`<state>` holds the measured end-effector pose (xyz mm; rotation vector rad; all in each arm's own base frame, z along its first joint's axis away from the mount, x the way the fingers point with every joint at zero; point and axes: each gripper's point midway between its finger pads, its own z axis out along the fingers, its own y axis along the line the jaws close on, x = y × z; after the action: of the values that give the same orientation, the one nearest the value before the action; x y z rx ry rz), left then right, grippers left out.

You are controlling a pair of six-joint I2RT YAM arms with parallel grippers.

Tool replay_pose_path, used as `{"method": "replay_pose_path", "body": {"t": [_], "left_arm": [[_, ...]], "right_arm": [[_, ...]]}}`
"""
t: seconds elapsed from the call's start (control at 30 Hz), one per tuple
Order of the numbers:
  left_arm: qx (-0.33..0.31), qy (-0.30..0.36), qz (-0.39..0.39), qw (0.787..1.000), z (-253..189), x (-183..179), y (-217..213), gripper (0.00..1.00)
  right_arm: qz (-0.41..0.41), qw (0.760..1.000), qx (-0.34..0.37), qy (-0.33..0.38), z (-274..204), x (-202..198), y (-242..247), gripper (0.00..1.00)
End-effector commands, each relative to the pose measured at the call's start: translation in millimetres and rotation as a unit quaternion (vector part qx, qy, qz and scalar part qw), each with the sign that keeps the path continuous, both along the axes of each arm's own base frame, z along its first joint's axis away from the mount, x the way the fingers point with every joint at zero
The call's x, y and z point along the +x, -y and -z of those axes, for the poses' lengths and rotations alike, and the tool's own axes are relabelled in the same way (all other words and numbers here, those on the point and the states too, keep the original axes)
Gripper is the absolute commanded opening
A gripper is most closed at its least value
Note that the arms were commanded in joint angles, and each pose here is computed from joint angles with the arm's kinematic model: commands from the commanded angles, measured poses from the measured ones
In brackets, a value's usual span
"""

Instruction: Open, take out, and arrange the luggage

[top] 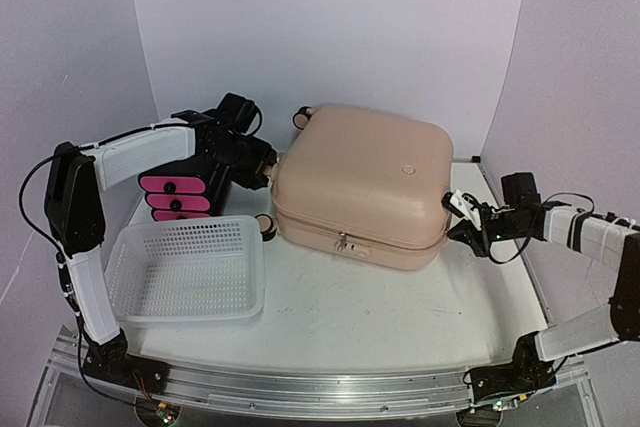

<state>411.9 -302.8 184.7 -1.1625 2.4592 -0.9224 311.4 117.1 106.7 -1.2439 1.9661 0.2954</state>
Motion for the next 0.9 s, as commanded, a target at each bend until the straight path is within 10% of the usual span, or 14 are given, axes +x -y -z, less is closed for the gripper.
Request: {"method": "replay_pose_path", "body": {"t": [0.0, 0.37, 0.87], "left_arm": [[0.160, -0.058, 0.144, 0.975, 63.8, -52.5, -13.1, 0.11], [0.134, -0.055, 0.121, 0.982, 57.8, -44.4, -25.0, 0.11], [0.038, -0.033, 0.107, 0.993, 22.0, -31.0, -21.3, 0.11]], "right_arm": [[-0.075, 0.995, 0.061, 0.007, -17.4, -44.0, -42.2, 0.00], [-0.030, 0.992, 0.100, -0.065, -5.9, -79.4, -38.6, 0.00], [0.225, 0.917, 0.236, -0.228, -42.2, -91.8, -22.3, 0.00]]}}
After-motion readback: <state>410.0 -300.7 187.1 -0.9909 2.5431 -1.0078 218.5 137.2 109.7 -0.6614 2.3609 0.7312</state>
